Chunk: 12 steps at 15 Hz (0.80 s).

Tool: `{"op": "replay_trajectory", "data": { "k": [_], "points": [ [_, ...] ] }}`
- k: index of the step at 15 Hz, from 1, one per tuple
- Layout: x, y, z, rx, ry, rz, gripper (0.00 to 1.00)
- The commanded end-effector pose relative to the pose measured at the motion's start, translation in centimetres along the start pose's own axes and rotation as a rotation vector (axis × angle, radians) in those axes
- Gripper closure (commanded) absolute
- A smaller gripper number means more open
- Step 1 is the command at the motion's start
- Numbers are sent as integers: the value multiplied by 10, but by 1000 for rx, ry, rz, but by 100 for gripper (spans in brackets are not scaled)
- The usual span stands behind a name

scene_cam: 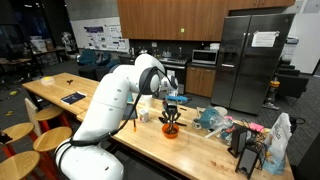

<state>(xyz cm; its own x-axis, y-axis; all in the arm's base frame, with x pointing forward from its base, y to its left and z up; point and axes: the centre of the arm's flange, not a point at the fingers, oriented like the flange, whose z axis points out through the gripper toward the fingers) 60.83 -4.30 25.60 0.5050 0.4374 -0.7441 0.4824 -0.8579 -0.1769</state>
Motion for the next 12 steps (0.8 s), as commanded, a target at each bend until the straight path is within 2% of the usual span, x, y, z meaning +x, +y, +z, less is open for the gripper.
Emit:
{"op": "replay_trajectory", "data": {
  "k": [1, 12],
  "points": [
    [5, -3, -2, -29, 11, -29, 97],
    [10, 8, -25, -52, 83, -78, 97]
  ]
}}
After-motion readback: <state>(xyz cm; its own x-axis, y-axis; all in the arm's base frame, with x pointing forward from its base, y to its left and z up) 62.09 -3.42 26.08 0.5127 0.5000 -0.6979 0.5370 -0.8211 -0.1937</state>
